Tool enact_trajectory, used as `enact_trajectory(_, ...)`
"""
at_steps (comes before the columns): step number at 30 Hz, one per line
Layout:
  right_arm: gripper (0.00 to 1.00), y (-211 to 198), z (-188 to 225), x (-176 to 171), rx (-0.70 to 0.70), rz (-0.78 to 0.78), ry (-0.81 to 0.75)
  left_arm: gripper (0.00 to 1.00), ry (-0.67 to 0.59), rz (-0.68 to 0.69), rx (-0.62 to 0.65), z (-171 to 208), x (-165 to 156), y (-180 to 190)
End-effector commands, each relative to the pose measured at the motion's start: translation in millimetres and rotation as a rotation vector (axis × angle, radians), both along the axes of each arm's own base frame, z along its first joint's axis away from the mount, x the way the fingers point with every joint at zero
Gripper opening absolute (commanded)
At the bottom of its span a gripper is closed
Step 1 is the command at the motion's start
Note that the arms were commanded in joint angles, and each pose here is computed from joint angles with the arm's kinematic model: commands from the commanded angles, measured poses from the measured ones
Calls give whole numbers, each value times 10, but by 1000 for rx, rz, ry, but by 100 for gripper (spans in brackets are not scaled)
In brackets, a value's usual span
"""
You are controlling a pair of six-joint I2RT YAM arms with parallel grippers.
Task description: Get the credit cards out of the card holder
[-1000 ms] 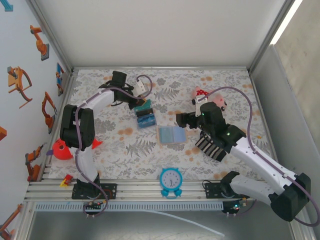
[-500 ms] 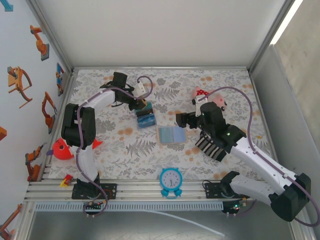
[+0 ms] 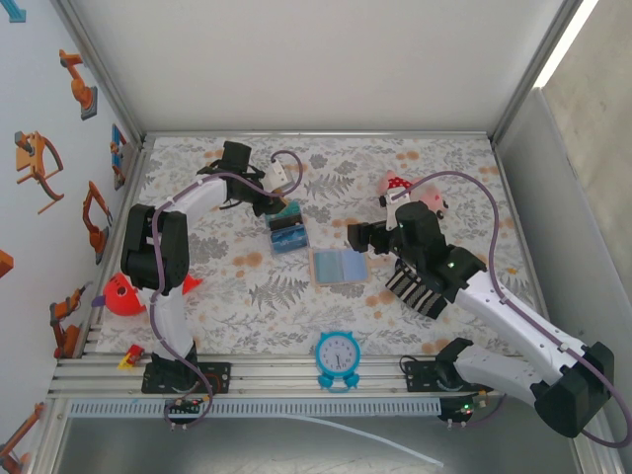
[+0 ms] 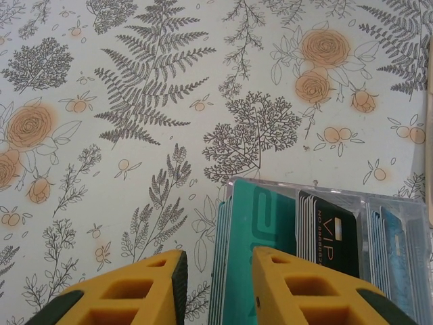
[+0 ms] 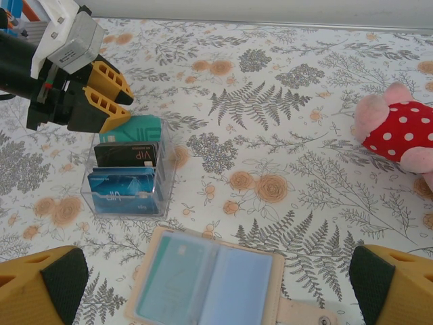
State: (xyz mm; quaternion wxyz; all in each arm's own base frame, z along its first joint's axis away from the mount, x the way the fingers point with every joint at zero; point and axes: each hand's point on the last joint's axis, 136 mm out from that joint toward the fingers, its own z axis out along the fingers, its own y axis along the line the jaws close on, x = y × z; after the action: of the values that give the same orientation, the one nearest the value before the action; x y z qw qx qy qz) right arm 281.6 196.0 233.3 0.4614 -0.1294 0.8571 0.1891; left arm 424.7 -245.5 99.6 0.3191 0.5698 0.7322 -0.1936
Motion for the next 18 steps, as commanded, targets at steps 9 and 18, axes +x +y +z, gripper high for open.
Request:
enact_trajectory(9,94,-61,-119,23,-25,-63,65,47,-79,81,-89,414,46,14)
enact_trajectory(18,70,112,-639,-15,-115,-21,260,79,-210,294,-269,1146,-108,187)
